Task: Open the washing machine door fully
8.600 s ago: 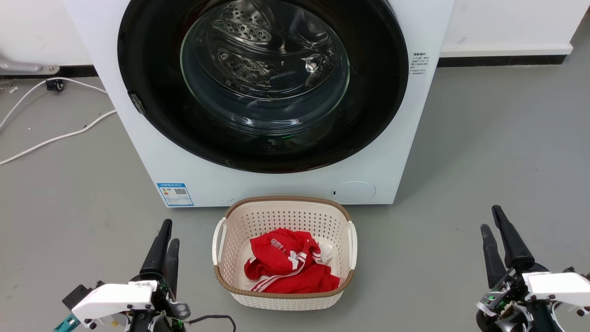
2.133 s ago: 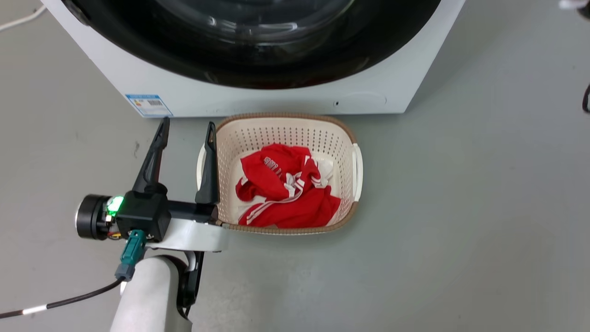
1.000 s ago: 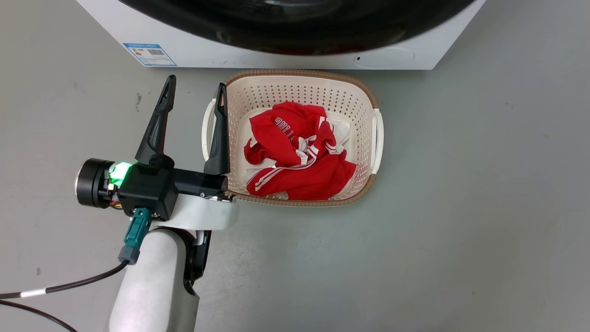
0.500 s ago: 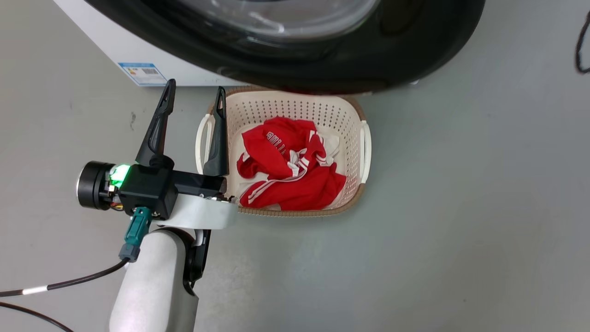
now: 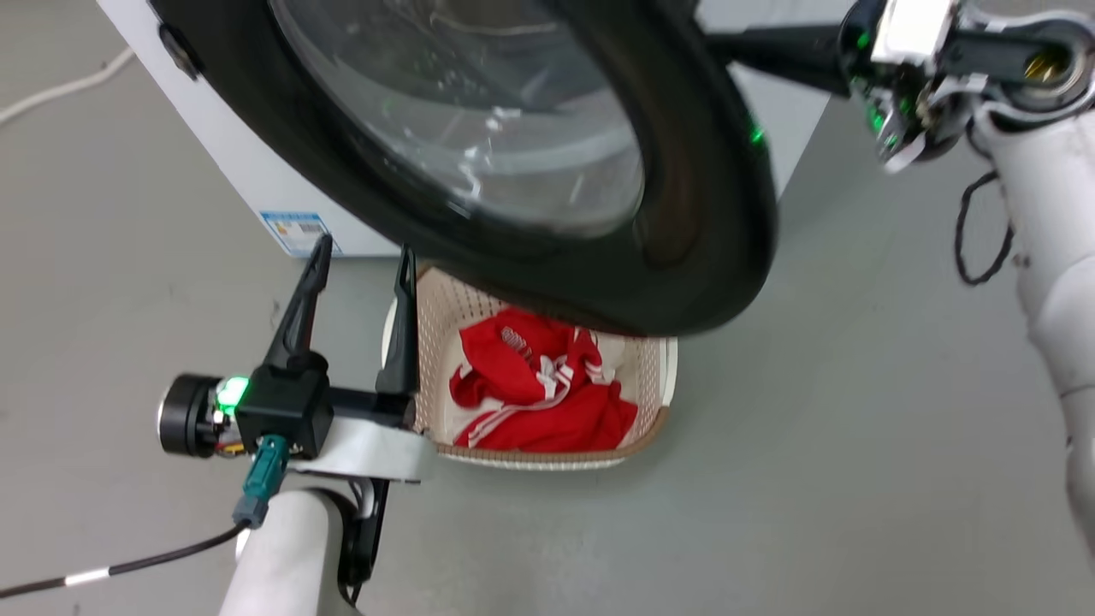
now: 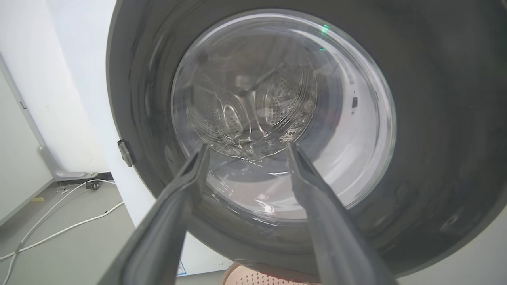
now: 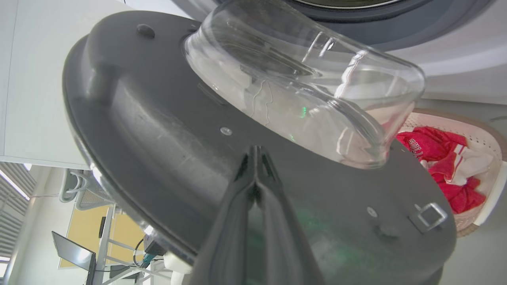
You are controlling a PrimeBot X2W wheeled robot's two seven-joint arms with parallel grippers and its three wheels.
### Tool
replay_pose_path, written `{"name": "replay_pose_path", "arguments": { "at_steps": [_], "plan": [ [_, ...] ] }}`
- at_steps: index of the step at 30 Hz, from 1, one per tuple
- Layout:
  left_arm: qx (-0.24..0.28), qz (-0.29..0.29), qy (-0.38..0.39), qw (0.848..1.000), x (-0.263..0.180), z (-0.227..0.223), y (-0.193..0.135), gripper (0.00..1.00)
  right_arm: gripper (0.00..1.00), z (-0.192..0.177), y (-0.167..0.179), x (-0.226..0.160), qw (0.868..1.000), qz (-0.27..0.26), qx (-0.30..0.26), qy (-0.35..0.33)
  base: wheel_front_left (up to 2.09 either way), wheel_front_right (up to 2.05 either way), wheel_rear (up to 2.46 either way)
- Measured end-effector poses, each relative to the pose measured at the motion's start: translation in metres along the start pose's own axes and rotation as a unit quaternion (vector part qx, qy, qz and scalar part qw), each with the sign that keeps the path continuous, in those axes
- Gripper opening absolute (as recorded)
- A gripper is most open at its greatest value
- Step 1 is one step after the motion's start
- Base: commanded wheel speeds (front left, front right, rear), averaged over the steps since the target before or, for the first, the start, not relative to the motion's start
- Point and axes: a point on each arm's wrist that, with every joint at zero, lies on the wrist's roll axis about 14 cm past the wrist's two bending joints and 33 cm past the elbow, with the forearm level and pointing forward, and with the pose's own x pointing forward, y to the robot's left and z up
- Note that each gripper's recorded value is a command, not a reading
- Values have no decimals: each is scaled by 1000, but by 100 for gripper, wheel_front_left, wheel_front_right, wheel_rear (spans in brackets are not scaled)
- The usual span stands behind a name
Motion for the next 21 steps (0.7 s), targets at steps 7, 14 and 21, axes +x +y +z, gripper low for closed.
{"name": "replay_pose_path", "arguments": {
  "at_steps": [7,14,21],
  "plan": [
    [2,6,-4,1000,-28,16,2,100,0,-47,40,-2,998,37,-22,47,0,0,0],
    [1,16,-10,1000,-43,27,6,100,0,-85,62,5,994,66,-32,87,0,0,0],
    [2,23,-13,1000,-53,31,11,100,0,-120,71,17,988,90,-25,119,0,0,0]
  ]
}}
